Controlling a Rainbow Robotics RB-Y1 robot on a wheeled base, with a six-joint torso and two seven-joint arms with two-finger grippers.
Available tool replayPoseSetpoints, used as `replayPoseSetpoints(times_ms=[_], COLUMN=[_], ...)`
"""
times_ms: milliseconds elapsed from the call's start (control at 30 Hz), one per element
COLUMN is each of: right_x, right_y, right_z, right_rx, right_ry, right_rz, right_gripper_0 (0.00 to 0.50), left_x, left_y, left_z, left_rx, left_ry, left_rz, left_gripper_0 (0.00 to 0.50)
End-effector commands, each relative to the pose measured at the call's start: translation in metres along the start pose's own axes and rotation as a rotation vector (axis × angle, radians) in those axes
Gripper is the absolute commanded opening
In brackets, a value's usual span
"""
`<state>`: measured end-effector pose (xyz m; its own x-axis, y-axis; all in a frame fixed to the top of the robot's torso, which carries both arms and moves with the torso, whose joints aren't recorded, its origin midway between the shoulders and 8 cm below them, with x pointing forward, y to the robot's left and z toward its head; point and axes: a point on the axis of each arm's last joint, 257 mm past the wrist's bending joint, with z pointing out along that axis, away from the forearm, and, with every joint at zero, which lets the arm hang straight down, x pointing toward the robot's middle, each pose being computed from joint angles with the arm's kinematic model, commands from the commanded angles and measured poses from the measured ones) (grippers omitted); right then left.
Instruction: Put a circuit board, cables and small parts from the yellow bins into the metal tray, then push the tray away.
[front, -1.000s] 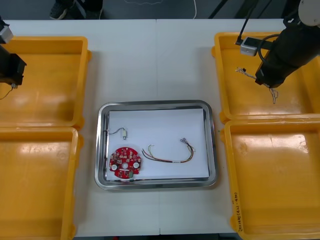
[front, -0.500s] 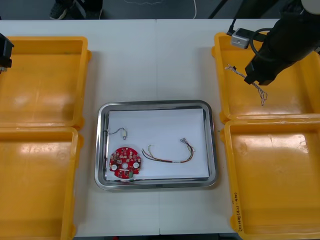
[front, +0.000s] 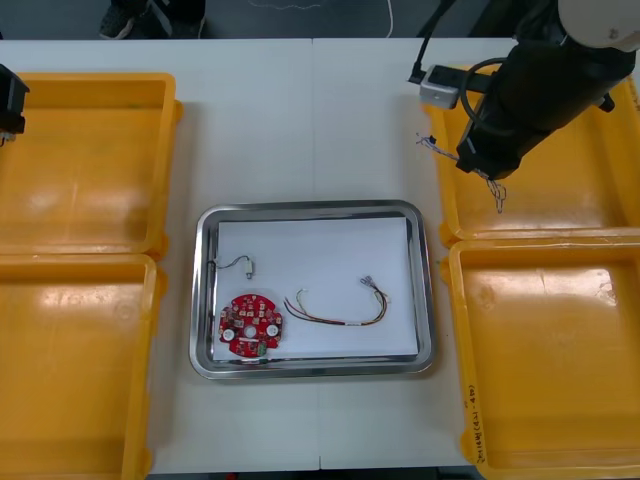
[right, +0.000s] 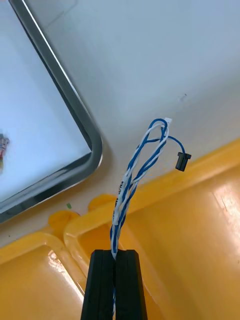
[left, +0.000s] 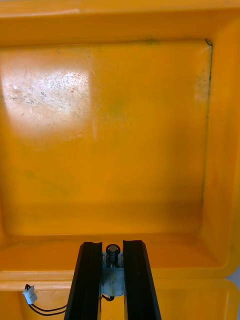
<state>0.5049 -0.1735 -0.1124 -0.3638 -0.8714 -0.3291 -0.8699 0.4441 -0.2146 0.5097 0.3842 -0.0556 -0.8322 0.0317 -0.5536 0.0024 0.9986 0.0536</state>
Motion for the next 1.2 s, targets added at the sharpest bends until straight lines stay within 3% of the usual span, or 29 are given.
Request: replayPoseSetpoints(times_ms=[33,233,400,567,933,1200], right_x=[-0.043,-0.063,-0.082,-0.095,-0.105,-0.105], right_y=[0.02,0.045,0.068,0.086,0.108,0.124], right_z=[-0.008,0.005,0.019,0.035,0.078,0.099], right_rx=[0.034,0.027,0.038,0.042,0.108,0.115], right_ry=[-0.043,-0.051,-0.059,-0.062,-0.028,-0.017], right_rz=[-0.125,-0.211,-0.3,-0.37,-0.532,-0.603], right_gripper_0=[0.0,0.0,0.0,0.0,0.0,0.0], left_x=[-0.01,-0.008,-0.008,-0.005,0.0,0.005], left_y=[-0.014,-0.031,-0.06,-0.083,-0.109,-0.121], left_z=[-0.011,-0.007,-0.004,0.001,0.005,0.008], left_rx=[0.02,0.033,0.093,0.121,0.107,0.103], left_ry=[-0.032,-0.021,-0.025,-0.022,-0.023,-0.011], left_rz=[-0.106,-0.091,-0.146,-0.13,-0.095,-0.075], left_gripper_0=[0.0,0.0,0.0,0.0,0.0,0.0])
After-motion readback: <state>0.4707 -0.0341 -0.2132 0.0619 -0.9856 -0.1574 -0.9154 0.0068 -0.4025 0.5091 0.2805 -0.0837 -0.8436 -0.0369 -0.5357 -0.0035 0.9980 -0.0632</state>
